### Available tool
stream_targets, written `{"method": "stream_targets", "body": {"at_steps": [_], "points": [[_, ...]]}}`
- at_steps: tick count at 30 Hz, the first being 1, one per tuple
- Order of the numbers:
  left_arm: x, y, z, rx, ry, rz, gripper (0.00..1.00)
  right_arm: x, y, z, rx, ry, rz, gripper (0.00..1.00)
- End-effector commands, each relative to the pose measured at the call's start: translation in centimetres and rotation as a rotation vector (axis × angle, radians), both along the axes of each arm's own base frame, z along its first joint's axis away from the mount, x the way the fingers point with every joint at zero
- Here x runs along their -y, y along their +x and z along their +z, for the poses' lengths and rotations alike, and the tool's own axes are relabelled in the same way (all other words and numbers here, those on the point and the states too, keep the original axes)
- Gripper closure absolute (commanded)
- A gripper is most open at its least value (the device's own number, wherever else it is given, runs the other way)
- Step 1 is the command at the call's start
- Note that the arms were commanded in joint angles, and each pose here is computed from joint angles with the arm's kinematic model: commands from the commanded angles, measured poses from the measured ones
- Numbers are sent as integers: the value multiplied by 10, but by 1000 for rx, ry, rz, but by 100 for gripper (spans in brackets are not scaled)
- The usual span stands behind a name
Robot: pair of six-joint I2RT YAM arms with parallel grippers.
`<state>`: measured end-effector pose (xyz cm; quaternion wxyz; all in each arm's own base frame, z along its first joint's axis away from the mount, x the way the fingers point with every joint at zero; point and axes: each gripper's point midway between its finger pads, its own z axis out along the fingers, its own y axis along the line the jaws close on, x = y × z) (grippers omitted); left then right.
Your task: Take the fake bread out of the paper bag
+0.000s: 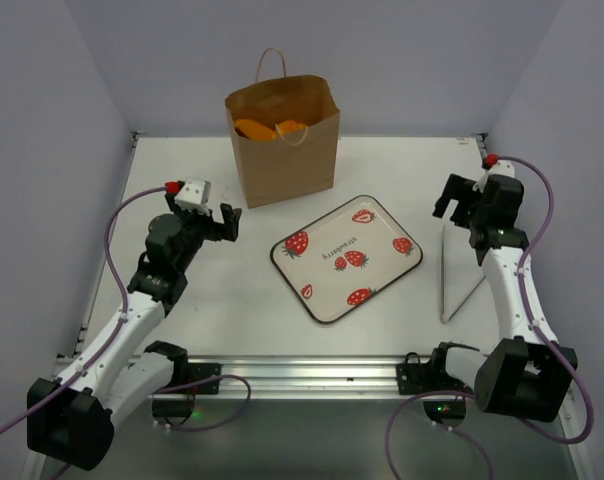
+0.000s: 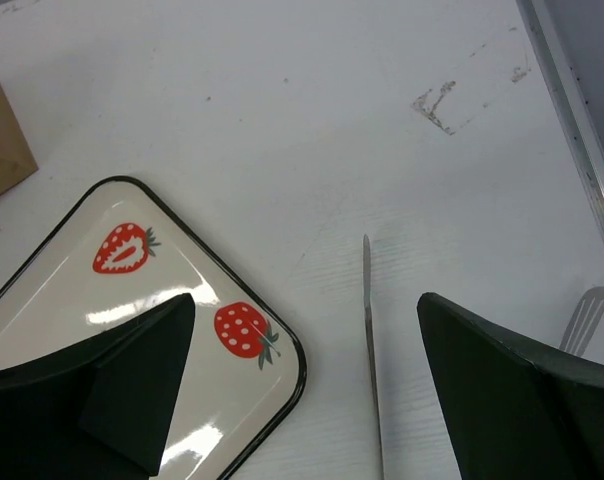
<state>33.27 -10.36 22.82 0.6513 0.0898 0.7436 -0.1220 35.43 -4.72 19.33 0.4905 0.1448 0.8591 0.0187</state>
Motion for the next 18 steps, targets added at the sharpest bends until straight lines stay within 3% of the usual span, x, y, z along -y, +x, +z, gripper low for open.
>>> {"method": "stream_targets", "body": {"at_steps": [1,7,10,13,18], "points": [[-2,6,34,104,4,11,0,1,8,29,89,1,-1,1],[-2,6,34,104,4,11,1,-16,4,23,114,-36,141,1],[-1,5,35,105,2,10,0,-40,-4,20,145,-120,381,1],[-1,6,35,98,3,8,0,-73,-19,17,157,-114,630,1],[6,3,50,93,-41,-21,0,-100,-38,10,77,-16,829,1]]}}
